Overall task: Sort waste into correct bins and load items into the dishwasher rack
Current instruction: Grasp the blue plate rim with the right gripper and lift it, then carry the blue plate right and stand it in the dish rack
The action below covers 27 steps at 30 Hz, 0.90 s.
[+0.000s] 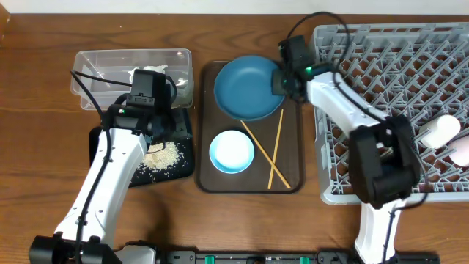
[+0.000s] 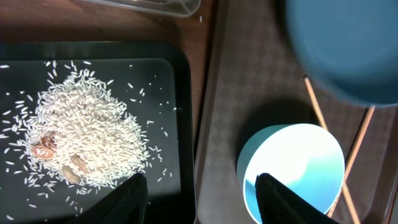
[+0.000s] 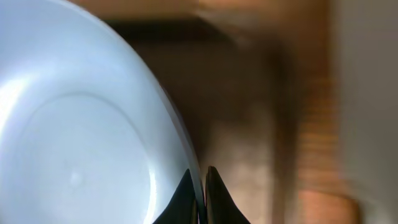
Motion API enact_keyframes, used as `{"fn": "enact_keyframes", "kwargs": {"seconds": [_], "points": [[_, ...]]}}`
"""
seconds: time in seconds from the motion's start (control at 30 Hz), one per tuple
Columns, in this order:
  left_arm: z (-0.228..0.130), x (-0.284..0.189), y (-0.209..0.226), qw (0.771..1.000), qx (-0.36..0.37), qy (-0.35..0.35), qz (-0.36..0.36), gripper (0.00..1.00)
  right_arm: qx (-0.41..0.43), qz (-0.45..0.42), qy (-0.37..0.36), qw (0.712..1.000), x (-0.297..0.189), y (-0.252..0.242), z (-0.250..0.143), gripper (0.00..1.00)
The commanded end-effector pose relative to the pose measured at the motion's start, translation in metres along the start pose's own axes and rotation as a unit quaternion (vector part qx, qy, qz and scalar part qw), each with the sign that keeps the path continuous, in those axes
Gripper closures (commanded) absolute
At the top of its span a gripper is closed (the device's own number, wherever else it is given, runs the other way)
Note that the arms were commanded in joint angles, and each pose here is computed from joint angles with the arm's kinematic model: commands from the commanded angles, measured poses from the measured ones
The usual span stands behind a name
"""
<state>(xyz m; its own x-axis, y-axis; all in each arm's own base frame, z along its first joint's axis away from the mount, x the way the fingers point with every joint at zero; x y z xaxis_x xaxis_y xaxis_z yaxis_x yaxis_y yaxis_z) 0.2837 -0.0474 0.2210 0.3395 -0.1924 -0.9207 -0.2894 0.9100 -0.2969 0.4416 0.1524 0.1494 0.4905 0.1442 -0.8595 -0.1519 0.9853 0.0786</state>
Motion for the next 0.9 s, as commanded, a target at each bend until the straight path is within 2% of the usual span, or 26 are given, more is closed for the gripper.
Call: {"fn": "enact_keyframes", "kwargs": {"seconds": [0.0,0.17,0.27,0.37,0.57,0.87], "points": [[0.000,0.000,0.001,1.000,0.004,-0.001,0.005,0.41,0.007,-0.026,-0.111,0.993,-0.079,-0.031,0.045,0.99],[0.000,0.000,0.001,1.000,0.004,-0.001,0.005,0.41,-0.042,-0.103,-0.189,0.976,-0.156,-0.078,0.062,0.99],[0.000,0.000,0.001,1.000,0.004,-0.001,0.005,0.41,-0.086,-0.171,-0.207,0.959,-0.191,-0.107,0.063,0.99],[0.000,0.000,0.001,1.000,0.004,-0.001,0.005,0.41,-0.122,-0.253,-0.201,0.938,-0.217,-0.137,0.061,0.99],[0.000,0.000,0.001,1.000,0.004,-0.001,0.005,0.41,-0.120,-0.394,-0.173,0.895,-0.246,-0.195,0.056,0.99],[0.000,0.000,0.001,1.000,0.004,-0.001,0.005,0.41,-0.166,-0.526,-0.153,0.820,-0.281,-0.245,0.061,0.99]]}}
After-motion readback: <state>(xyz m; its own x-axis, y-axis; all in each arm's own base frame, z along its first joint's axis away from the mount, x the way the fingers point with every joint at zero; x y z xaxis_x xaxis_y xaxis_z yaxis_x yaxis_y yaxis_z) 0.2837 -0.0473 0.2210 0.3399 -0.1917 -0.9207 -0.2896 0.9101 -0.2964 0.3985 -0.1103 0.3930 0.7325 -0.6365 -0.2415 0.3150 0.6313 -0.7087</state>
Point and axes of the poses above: each gripper's point midway between its finger pads, its own x axis out along the fingers, its own y axis along the line the jaws close on, z = x × y, the point moved 10 cm from there along -x, back along the fingers, and after that the axes turned 10 degrees about -x, right-handed, at the moved point
